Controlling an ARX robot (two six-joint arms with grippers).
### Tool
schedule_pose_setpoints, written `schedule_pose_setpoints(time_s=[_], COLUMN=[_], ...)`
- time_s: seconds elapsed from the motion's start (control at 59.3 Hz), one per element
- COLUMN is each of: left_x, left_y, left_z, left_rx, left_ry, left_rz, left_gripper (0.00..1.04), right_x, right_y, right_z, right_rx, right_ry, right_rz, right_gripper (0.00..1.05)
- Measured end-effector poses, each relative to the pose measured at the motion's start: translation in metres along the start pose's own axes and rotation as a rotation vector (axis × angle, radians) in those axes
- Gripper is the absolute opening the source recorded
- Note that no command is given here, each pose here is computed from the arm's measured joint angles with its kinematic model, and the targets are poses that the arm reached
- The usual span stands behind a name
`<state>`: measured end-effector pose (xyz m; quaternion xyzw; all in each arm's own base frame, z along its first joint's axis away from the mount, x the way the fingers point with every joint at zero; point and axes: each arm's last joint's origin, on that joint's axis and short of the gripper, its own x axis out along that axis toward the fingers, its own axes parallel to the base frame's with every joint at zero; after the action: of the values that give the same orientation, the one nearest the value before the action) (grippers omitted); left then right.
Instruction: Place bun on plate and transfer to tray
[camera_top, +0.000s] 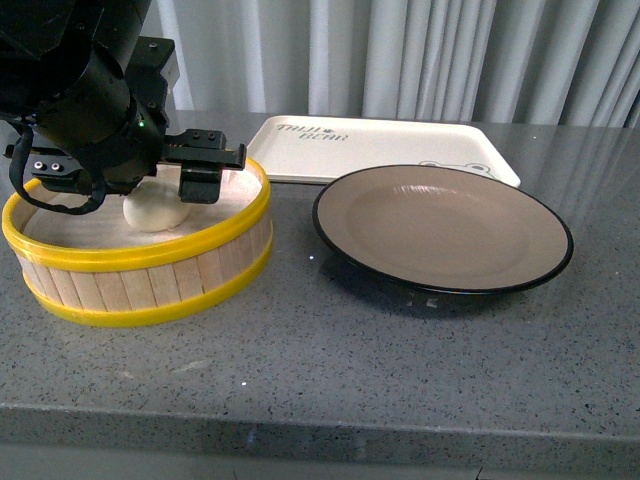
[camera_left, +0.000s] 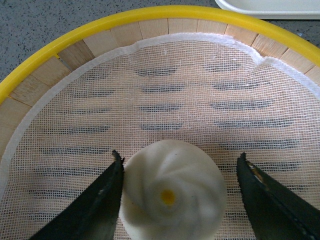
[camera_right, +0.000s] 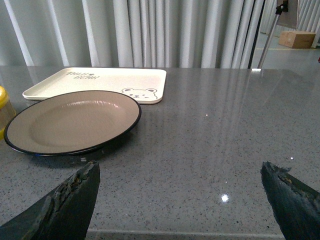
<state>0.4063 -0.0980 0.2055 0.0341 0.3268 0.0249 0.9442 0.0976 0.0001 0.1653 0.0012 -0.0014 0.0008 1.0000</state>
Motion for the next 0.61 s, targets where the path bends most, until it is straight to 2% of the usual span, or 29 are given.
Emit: schedule_pose_setpoints(time_s=[0.034,0.135,0.371,0.439,0.607], left_x=[0.000,0.000,-0.002,-0.005,-0.018], left_y=[0.000,0.000,0.001,0.002,0.002], left_z=[0.000,0.000,0.001,0.003,0.014], left_rx=[-0.002,-0.004,-0.007,-0.009,-0.003], left_ry=[0.002,0.003,0.000,-0.005,-0.048], left_rz=[-0.011,-0.022,-0.034,-0.040,-0.049], left_gripper=[0.56,0.40,0.09,0.04,0.04], right_x=[0.000,0.000,0.000,0.000,0.000], right_y=[0.000,0.000,0.000,0.000,0.000], right_z=[0.000,0.000,0.000,0.000,0.000], right_rx=[0.000,0.000,0.000,0.000,0.000], right_ry=[0.000,0.000,0.000,0.000,0.000], right_rz=[0.000,0.000,0.000,0.000,0.000], right_gripper=[0.96,0.96,0.96,0.96,0.96])
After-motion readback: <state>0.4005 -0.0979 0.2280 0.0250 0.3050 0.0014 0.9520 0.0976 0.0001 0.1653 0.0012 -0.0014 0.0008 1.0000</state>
